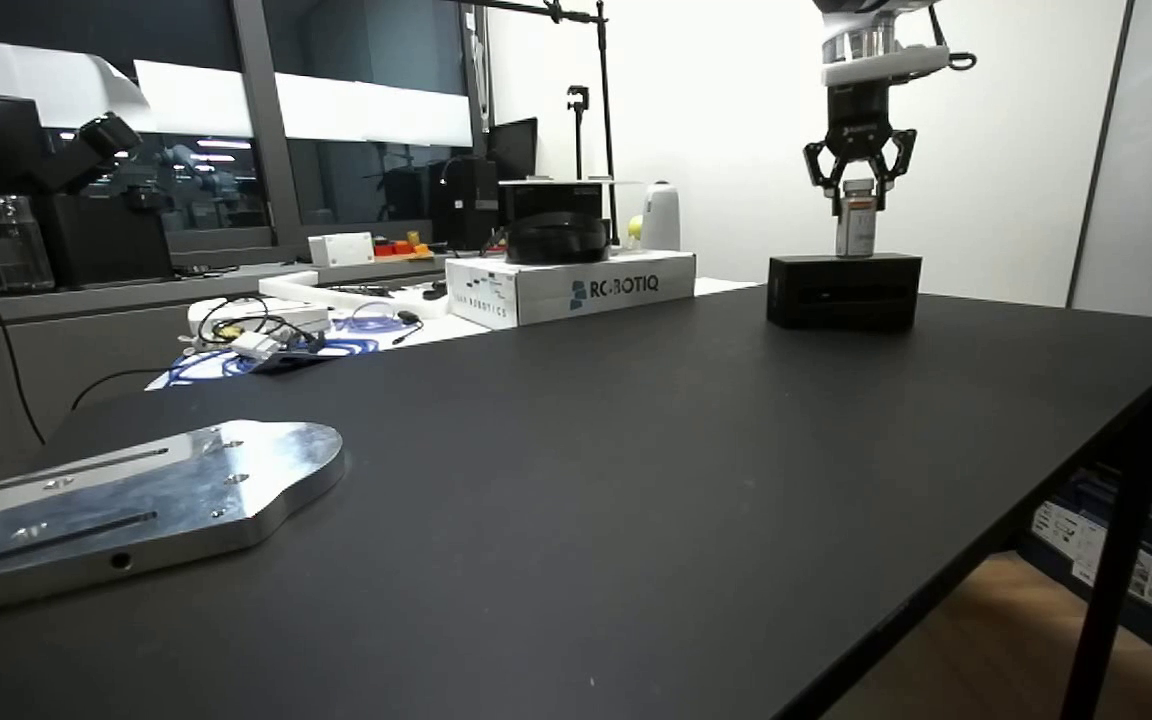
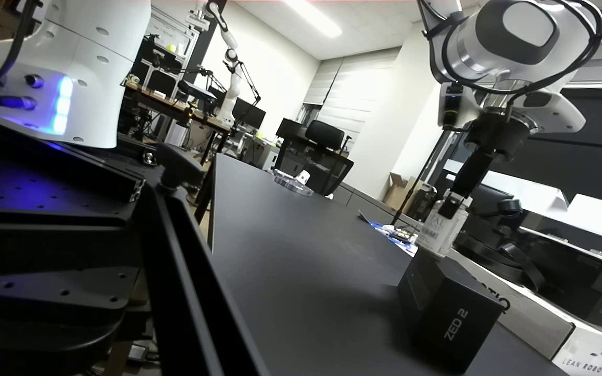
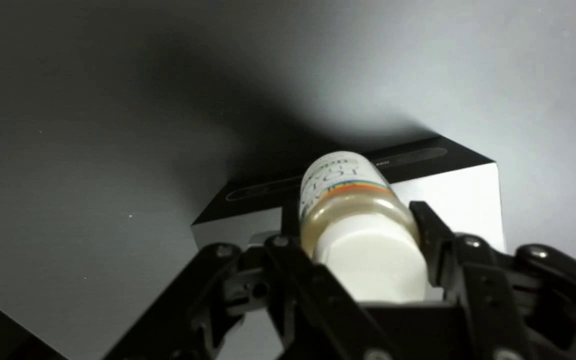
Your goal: Put the bottle on the black box on the table
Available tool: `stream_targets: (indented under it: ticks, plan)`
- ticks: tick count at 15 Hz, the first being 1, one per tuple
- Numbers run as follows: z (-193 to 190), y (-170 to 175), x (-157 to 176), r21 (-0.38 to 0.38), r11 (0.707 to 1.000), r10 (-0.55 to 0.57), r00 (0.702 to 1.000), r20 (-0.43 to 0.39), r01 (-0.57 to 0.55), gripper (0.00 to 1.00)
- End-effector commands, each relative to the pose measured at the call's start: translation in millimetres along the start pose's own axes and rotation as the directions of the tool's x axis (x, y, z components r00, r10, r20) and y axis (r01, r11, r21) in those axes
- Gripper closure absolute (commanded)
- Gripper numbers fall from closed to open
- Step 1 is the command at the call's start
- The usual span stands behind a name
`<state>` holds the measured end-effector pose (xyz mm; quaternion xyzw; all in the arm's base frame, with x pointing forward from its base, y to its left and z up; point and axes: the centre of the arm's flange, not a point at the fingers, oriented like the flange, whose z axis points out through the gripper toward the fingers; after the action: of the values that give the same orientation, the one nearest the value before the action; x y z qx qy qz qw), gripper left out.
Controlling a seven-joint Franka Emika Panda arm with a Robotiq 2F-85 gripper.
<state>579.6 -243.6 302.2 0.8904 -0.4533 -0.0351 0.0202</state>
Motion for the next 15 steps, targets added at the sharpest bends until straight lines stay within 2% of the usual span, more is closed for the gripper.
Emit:
stream_targets:
  ticks: [1,4,7,12,15]
  plan:
    - [-45.6,-3.2,-27.0,-0.022,0.998,-0.059,0.998,0.032,0.06,0.69]
    - [-78.0,-12.0,-62.1,-0.022,0.993,-0.115,0.993,0.023,0.116,0.69]
    - [-83.8,-26.8,-117.2,-0.061,0.98,-0.188,0.982,0.025,0.189,0.69]
    - [-57.6,-39.4,-228.8,-0.06,0.934,-0.349,0.935,0.063,0.352,0.69]
    - [-35.9,-36.6,-279.1,-0.032,0.911,-0.409,0.91,0.071,0.412,0.69]
